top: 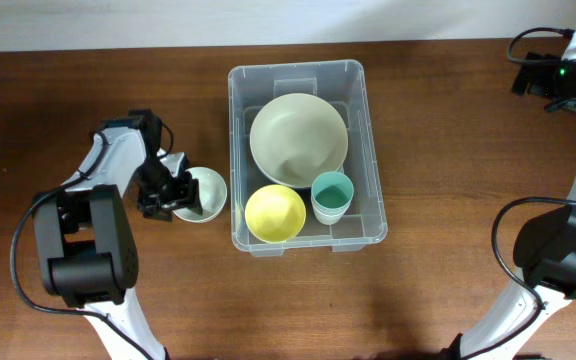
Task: Pack container
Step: 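Grasp the white bowl's rim with the left gripper and lift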
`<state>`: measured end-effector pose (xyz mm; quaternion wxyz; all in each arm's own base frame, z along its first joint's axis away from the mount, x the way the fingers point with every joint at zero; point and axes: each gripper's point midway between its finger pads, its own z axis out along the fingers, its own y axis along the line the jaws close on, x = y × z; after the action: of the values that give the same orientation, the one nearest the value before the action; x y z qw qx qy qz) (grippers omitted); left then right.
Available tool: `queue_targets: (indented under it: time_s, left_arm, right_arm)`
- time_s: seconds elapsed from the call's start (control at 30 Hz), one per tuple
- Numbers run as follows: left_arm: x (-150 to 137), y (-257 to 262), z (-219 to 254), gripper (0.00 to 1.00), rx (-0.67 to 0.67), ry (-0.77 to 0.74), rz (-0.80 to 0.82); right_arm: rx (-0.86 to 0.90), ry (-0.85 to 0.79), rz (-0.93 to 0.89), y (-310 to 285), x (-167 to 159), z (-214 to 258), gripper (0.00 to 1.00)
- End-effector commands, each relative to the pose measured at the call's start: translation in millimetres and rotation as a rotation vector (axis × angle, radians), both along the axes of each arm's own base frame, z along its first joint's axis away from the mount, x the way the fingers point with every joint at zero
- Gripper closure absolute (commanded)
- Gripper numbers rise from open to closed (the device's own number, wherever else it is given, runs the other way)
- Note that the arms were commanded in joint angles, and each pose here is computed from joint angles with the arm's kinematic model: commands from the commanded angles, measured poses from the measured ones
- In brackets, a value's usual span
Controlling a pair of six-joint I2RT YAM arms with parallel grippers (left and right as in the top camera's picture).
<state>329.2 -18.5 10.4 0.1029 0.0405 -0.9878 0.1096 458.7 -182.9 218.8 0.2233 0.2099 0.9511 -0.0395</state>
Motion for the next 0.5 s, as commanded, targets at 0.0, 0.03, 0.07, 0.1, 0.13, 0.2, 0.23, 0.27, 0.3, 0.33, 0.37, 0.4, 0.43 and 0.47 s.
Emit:
queue_targets:
  time_s: [0.0,0.03,0.07,0.1,0.13,0.2,0.23,0.27,0.3,0.33,0.37,0.4,0.43,0.47]
  left_arm:
    - [-2.7,-2.6,-1.8,0.67,-0.017,0.005,0.009]
    - [-2.7,-2.5,-1.7,0.73,-0.017,0.005,0.01]
    - [-2.4,-2.5,-1.5,0.78,-0.016,0.004,0.01]
    - [-2.3,-2.5,-1.4,0.84,-0.015,0.005,0.015]
    - [-2.0,-2.4,-1.2,0.91,-0.014,0.006,0.023]
    - [0.6,-2.3,0.2,0.99,-0.009,0.005,0.047]
    - [3.2,-2.1,2.1,0.99,-0.006,0.0,0.059]
    - [7.2,-1.9,5.2,0.99,-0.005,-0.011,0.064]
    - [12.7,-1.5,9.3,0.99,-0.003,-0.029,0.067]
    - [19.1,-1.1,15.0,0.99,-0.002,-0.053,0.07]
    - [27.1,0.6,22.6,0.99,0.008,-0.083,0.078]
    - [35.4,2.5,32.0,0.99,0.018,-0.116,0.087]
    - [43.1,3.7,42.0,0.99,0.024,-0.149,0.09]
    - [53.3,5.6,57.3,0.99,0.033,-0.196,0.098]
  right_arm:
    - [-0.006,-0.031,-0.007,-0.1,0.7,12.1,0.01]
    - [-0.006,-0.031,-0.007,-0.1,0.7,12.1,0.01]
    - [-0.006,-0.031,-0.007,-0.1,0.7,12.1,0.01]
    - [-0.006,-0.031,-0.007,-0.1,0.7,12.1,0.01]
    - [-0.006,-0.031,-0.007,-0.1,0.7,12.1,0.01]
    - [-0.006,-0.031,-0.007,-0.1,0.7,12.1,0.01]
    - [-0.006,-0.031,-0.007,-0.1,0.7,12.1,0.01]
    - [-0.006,-0.031,-0.007,-0.1,0.7,12.1,0.01]
    - [-0.006,-0.031,-0.007,-0.1,0.7,12.1,0.01]
    - [-0.006,-0.031,-0.007,-0.1,0.7,12.1,0.01]
    - [-0.006,-0.031,-0.007,-0.1,0.7,12.1,0.01]
    - [-0.006,-0.031,-0.007,-0.1,0.7,12.1,0.01]
    - [-0.006,-0.031,-0.007,-0.1,0.7,12.1,0.01]
    - [-0.006,-0.031,-0.007,-0.1,0.7,12.1,0.01]
